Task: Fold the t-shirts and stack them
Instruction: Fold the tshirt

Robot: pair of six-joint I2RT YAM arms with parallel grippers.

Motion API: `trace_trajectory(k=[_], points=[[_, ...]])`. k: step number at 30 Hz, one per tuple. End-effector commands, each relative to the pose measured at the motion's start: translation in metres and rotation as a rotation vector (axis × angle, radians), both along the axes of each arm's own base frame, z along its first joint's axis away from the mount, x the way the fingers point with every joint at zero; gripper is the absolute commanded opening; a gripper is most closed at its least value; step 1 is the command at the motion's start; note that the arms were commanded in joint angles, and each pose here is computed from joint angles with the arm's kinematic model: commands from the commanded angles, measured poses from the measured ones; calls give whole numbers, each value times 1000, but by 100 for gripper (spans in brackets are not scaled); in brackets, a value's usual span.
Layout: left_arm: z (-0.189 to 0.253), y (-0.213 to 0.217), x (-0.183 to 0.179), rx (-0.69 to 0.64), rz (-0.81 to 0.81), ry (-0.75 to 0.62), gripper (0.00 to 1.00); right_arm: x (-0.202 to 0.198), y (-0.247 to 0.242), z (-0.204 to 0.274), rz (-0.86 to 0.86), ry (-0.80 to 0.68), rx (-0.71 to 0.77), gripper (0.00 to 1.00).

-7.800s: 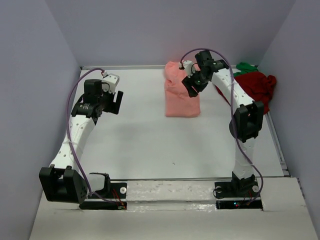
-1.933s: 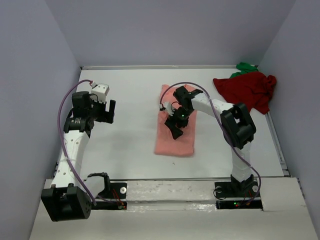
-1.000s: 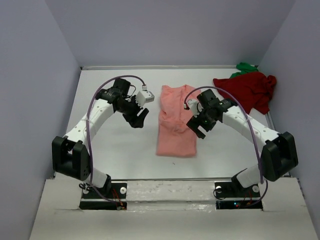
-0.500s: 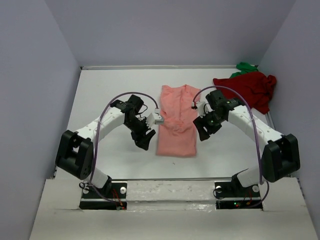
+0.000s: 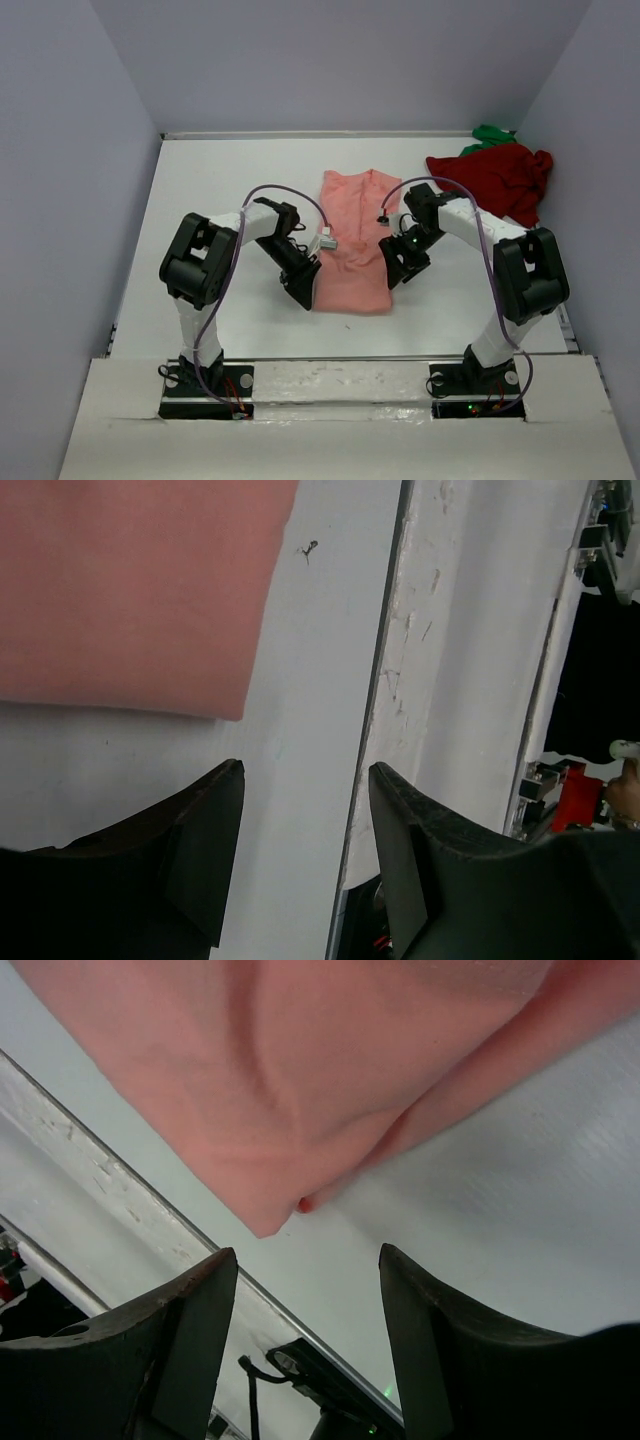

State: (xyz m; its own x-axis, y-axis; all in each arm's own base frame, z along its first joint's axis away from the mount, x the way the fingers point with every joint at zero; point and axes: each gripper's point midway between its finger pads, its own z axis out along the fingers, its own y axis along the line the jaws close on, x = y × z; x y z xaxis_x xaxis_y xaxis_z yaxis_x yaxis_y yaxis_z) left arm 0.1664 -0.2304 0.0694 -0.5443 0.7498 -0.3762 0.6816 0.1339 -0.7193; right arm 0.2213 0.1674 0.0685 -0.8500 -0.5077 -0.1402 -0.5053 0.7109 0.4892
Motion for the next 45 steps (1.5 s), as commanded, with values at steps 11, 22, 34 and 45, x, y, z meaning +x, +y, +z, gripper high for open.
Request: trace_trajectory(k=[11,22,34,45], points=[[-5,-13,-9,-51,48,42,58,7,-1,10,-74,15,50,63],[-36,-11,11,98,155,10,47,9,0,20,-76,-18,79,63],[-51,-24,1,128,101,45,34,6,4,19,-70,5,112,63],[-51,-33,5,149,73,-6,4,2,19,19,-68,110,189,59]])
